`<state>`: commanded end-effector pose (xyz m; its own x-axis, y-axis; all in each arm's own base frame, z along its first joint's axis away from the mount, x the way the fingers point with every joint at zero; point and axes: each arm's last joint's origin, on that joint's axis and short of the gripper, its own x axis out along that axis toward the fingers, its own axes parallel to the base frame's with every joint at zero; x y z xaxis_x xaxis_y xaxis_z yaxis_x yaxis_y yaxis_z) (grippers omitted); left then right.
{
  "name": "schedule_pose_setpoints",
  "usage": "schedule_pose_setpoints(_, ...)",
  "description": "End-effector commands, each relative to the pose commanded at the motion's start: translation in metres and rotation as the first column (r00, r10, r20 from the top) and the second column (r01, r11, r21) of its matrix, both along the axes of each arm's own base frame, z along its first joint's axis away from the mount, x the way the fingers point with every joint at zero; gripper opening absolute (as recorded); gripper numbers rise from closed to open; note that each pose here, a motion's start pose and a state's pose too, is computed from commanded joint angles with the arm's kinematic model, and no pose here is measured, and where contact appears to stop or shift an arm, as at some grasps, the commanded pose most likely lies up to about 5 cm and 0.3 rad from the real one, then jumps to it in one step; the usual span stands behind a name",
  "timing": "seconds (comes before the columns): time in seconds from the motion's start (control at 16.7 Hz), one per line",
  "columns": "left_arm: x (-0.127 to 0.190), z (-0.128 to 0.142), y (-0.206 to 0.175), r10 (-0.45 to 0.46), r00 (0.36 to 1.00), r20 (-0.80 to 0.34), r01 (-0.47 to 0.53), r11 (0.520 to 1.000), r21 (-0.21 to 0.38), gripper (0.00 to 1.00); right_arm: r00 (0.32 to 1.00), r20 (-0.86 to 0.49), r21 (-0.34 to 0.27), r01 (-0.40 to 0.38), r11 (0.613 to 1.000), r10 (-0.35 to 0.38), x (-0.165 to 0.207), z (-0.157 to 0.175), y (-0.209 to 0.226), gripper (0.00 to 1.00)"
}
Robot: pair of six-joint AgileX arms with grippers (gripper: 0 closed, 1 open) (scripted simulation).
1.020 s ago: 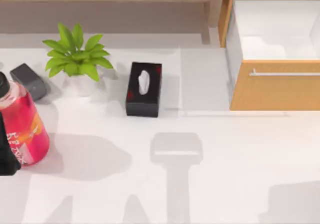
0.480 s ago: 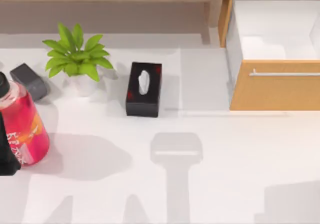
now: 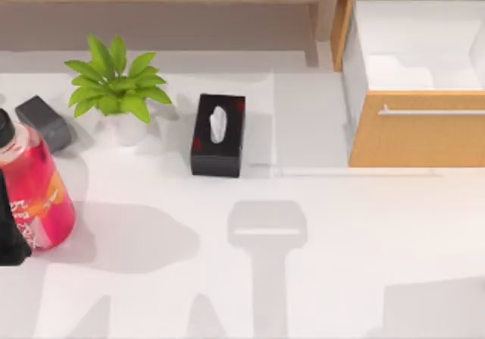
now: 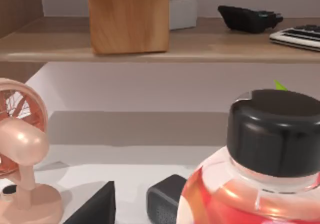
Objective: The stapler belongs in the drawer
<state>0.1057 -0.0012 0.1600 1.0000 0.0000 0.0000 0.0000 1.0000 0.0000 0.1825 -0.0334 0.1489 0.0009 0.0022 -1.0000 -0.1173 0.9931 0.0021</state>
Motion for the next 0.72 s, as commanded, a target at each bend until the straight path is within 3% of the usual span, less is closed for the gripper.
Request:
schedule_pose_setpoints(0.3, 0.0, 0.0, 0.0, 0.0, 1.0, 0.0, 0.0, 1.0, 0.0, 1.0, 0.997, 0.075, -0.006, 0.003, 1.0, -0.003, 0.013, 0.014, 0.001, 0.0)
schedule_pose_setpoints(0.72, 0.0, 0.0, 0.0, 0.0, 1.0, 0.0, 0.0, 1.0, 0.0, 1.0, 0.909, 0.416, 0.015, 0.018, 1.0, -0.023, 0.09, 0.1, 0.01, 0.0)
